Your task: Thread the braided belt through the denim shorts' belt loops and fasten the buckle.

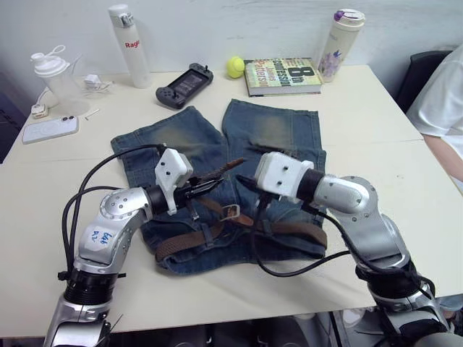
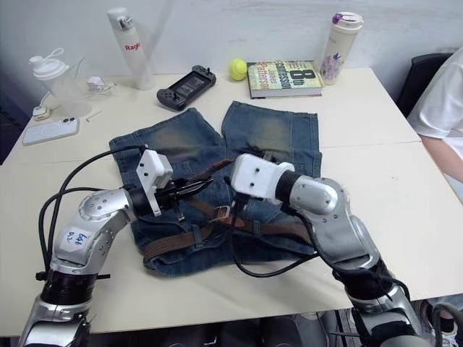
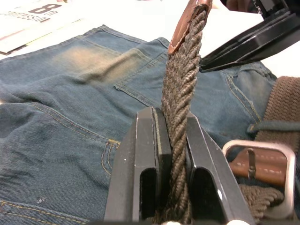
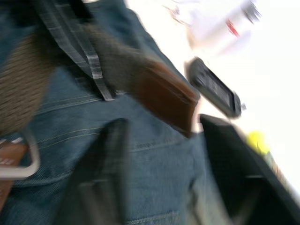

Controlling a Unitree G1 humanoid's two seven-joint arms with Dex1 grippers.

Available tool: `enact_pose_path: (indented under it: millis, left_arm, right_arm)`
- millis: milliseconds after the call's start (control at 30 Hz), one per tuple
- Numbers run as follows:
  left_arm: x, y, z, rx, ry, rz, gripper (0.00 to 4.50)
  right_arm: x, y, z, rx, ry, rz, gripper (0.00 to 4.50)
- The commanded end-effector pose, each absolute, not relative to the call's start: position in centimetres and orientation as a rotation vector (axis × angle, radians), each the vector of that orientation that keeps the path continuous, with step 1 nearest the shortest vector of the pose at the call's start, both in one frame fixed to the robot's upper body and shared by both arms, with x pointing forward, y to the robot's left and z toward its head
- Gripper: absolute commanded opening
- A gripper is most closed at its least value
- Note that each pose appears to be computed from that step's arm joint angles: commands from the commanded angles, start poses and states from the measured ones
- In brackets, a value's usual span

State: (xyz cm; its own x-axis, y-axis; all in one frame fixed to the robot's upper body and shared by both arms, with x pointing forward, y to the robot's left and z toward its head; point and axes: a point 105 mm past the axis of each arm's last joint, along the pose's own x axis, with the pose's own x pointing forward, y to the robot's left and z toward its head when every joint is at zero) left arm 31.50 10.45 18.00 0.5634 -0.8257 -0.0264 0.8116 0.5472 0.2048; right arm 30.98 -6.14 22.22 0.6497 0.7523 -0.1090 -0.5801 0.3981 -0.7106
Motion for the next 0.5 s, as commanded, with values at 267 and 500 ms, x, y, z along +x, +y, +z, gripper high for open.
enact_pose_path:
  millis: [267, 500]
  left_arm:
    - [30.2, 10.4, 19.4, -0.003, -0.162, -0.964, 0.23]
    - [29.8, 10.0, 19.8, -0.007, -0.177, -0.993, 0.23]
  right_arm:
    - [29.0, -7.8, 20.7, -0.288, 0.027, 0.918, 2.86]
    - [26.9, -3.3, 17.9, -0.209, 0.169, 1.1, 0.03]
